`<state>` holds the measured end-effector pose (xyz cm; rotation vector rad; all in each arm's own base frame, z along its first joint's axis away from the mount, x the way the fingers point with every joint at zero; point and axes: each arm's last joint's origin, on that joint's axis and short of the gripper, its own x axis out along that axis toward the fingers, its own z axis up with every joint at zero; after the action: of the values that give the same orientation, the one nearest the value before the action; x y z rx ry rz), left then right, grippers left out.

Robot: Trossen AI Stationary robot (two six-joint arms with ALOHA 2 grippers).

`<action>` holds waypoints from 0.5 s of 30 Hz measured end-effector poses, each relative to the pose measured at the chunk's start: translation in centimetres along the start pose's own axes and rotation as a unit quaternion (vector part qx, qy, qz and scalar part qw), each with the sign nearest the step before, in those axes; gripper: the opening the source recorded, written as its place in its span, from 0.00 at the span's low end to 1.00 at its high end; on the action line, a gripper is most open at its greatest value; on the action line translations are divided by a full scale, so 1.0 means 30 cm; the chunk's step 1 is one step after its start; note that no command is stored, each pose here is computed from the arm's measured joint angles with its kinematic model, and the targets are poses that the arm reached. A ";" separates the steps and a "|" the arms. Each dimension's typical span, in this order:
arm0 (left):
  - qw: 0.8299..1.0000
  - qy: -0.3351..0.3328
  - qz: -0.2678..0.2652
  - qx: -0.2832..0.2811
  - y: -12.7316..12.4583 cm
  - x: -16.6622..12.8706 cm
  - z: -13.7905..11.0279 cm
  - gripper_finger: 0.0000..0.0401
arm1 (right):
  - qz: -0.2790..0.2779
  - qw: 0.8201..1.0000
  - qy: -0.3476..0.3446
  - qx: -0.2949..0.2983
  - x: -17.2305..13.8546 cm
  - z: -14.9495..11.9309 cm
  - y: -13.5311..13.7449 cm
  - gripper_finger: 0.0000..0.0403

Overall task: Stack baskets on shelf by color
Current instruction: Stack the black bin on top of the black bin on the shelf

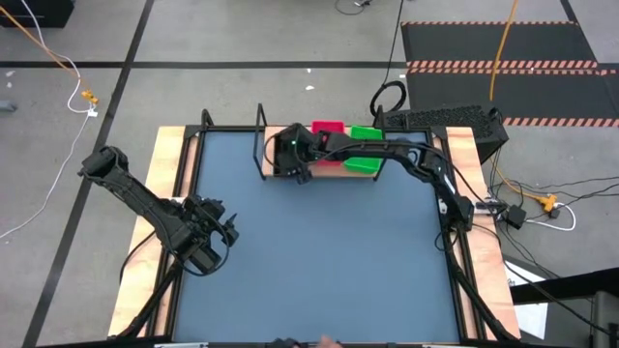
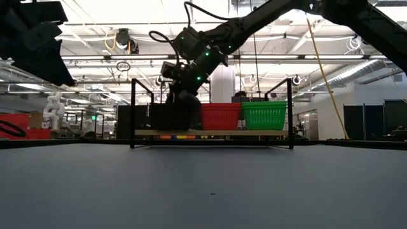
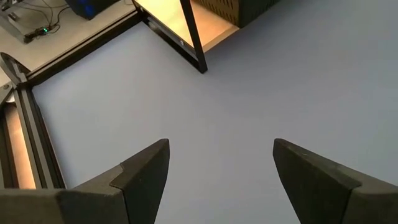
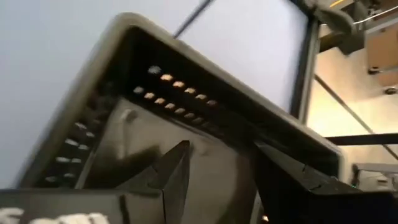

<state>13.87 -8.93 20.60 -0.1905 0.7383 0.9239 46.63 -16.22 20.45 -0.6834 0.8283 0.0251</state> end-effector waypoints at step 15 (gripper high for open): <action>1.000 0.000 0.001 0.002 0.001 0.000 0.000 0.71 | -0.089 0.995 -0.055 0.008 -0.013 -0.079 -0.149 0.37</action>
<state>13.84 -8.90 20.61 -0.1863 0.7402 0.9251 46.01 -21.00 22.06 -0.7321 0.6589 -0.1029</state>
